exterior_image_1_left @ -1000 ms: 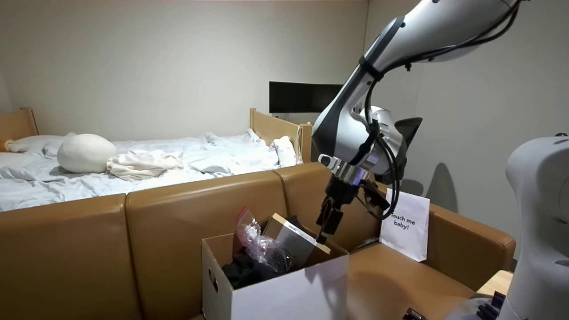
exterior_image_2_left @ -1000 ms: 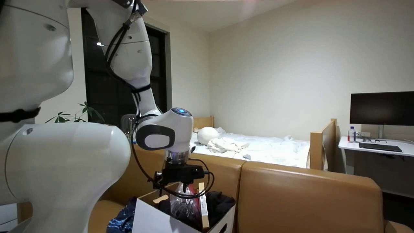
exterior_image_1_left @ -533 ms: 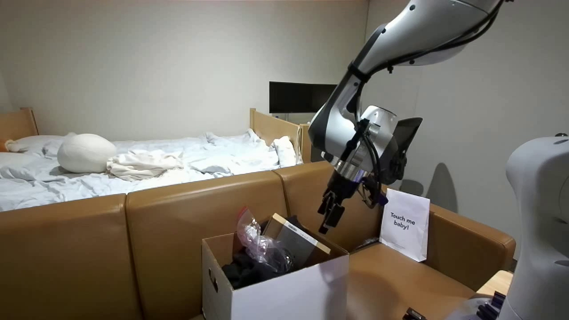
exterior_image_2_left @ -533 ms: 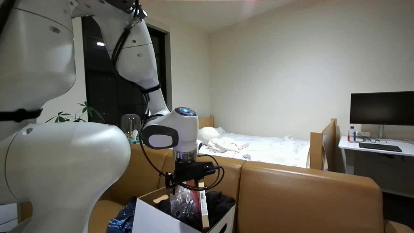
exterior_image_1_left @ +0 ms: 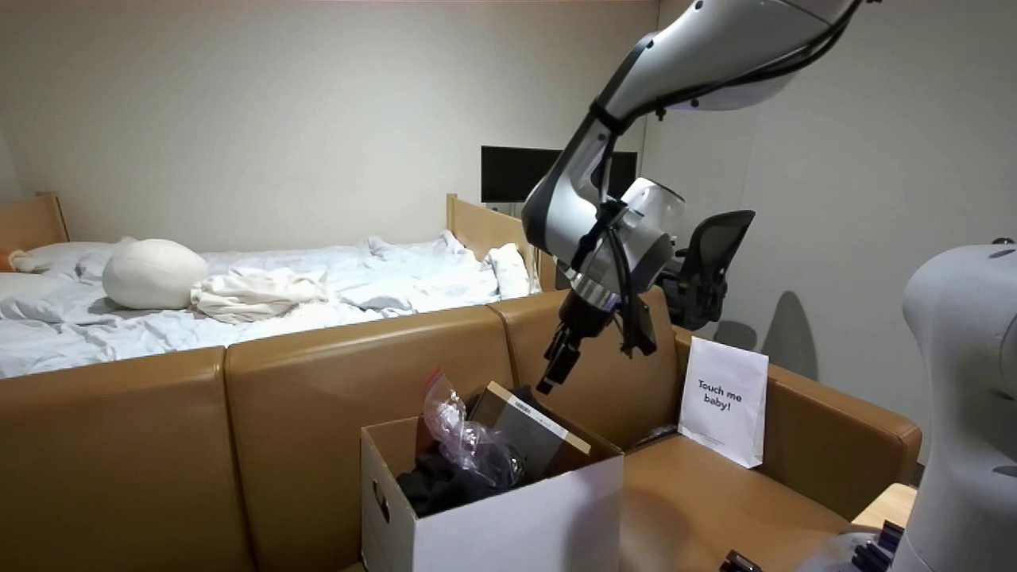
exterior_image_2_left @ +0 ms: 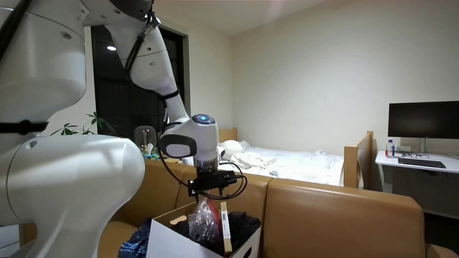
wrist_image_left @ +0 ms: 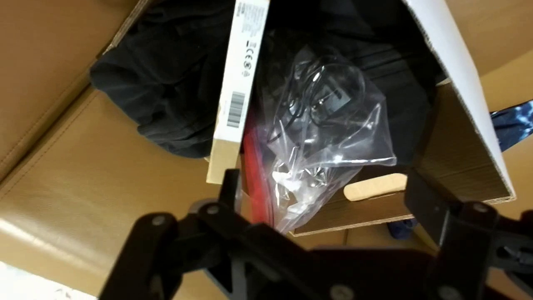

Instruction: Pick the box in the white box and put it on the couch

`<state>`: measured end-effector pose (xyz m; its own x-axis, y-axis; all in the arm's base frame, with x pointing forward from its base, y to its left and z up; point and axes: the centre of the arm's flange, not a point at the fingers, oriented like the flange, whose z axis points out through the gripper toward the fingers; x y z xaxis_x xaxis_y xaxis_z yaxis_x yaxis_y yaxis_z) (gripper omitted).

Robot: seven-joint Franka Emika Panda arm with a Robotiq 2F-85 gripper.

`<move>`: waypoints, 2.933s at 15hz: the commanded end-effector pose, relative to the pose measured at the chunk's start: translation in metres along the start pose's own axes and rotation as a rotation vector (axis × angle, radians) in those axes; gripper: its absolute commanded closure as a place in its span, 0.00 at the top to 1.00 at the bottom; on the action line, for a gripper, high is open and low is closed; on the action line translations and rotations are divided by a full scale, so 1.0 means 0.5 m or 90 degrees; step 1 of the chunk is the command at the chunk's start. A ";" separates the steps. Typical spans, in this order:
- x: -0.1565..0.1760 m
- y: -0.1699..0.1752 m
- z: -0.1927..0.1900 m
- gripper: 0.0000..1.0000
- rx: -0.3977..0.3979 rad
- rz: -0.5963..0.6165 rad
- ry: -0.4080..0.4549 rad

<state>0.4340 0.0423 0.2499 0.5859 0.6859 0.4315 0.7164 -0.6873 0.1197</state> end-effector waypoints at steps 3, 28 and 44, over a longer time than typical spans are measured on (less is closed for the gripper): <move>-0.017 -0.032 0.156 1.00 -0.022 0.003 -0.078; -0.056 0.115 0.389 0.67 0.013 -0.016 -0.021; 0.064 0.320 0.277 0.09 0.107 0.095 0.001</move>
<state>0.5775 0.0191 0.1074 0.6532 0.6482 0.3913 0.7102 -0.7038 -0.0197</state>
